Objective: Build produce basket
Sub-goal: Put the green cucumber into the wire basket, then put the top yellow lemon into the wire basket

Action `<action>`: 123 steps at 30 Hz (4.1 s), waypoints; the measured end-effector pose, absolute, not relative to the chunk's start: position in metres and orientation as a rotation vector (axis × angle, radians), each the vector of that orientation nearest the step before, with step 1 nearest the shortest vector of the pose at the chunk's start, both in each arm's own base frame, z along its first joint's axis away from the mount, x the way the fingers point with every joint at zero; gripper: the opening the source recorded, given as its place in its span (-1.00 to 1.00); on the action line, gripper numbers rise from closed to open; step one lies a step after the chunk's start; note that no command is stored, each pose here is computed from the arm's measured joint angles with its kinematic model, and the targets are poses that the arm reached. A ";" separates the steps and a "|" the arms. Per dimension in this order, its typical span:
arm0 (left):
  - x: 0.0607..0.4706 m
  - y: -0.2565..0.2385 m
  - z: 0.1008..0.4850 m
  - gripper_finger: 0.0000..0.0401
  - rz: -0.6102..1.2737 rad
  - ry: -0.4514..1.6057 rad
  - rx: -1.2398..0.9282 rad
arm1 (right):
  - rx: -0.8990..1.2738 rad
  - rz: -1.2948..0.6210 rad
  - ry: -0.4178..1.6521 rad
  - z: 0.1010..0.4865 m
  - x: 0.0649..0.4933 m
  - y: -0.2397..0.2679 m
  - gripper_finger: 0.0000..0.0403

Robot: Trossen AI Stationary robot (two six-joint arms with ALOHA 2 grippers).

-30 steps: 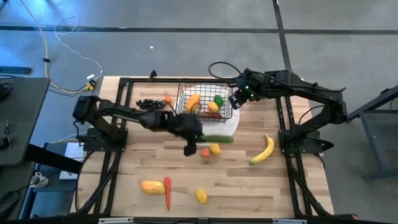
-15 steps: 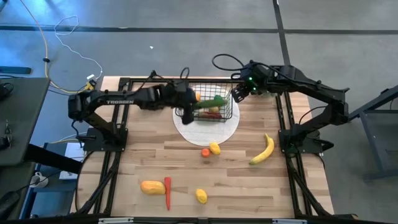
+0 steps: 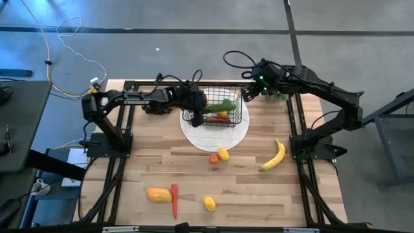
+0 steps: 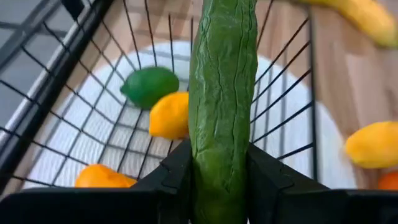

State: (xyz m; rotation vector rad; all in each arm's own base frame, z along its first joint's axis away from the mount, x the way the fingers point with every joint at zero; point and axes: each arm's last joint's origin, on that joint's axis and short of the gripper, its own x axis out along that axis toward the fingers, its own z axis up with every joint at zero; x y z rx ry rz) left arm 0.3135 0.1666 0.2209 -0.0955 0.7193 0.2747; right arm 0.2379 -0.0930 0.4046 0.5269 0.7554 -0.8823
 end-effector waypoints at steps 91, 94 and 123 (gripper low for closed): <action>0.190 0.107 0.342 0.09 0.387 0.657 -0.035 | 0.840 -0.830 1.381 0.173 0.403 0.055 0.10; 0.190 0.106 0.341 0.09 0.386 0.665 -0.037 | 0.836 -0.848 1.392 0.166 0.405 0.052 0.10; 0.189 0.106 0.340 0.09 0.375 0.687 -0.017 | 0.921 -0.743 1.428 0.158 0.414 0.012 -0.46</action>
